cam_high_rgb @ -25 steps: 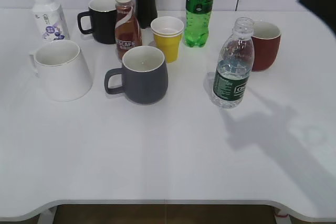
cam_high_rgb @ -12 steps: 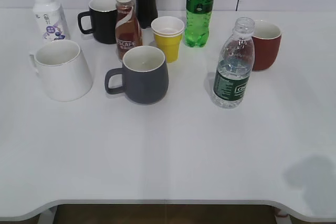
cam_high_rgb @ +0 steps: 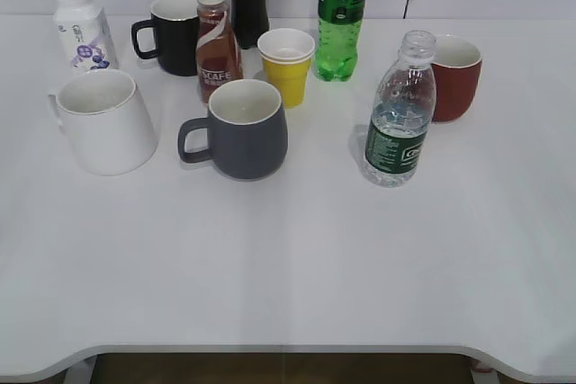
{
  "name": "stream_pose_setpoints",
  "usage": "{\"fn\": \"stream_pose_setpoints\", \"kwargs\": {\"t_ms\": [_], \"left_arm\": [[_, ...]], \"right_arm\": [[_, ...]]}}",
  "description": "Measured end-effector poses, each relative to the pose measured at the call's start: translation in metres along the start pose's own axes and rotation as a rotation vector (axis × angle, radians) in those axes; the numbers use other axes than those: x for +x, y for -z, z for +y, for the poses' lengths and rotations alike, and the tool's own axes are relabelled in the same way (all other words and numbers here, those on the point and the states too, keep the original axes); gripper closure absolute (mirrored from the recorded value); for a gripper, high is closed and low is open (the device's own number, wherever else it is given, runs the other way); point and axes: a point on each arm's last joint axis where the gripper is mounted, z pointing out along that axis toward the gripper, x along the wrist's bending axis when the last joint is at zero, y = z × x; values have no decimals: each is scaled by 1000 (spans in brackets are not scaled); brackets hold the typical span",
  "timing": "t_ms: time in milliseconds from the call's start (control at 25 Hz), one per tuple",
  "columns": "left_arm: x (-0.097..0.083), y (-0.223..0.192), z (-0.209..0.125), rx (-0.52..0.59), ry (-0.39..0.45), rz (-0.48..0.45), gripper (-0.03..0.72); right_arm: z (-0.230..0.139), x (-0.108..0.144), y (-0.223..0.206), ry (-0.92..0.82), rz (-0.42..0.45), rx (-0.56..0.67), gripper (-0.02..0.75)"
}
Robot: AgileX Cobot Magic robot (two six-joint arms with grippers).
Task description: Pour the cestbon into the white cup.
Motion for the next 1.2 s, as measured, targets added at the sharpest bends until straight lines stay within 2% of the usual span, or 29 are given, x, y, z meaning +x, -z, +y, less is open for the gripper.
{"fn": "stream_pose_setpoints", "kwargs": {"t_ms": [320, 440, 640, 720, 1200], "left_arm": [[0, 0, 0, -4, 4, -3, 169], [-1, 0, 0, -6, 21, 30, 200], [-1, 4, -2, -36, 58, 103, 236], [-1, 4, -3, -41, 59, 107, 242], [-2, 5, -3, -42, 61, 104, 251]], "right_arm": [[-1, 0, 3, -18, -15, -28, 145], [-2, -2, 5, -89, -110, -41, 145], [-11, -2, 19, -243, -352, -155, 145], [-14, 1, 23, -268, -396, -192, 146], [-14, 2, 24, -285, -405, -203, 147]]}}
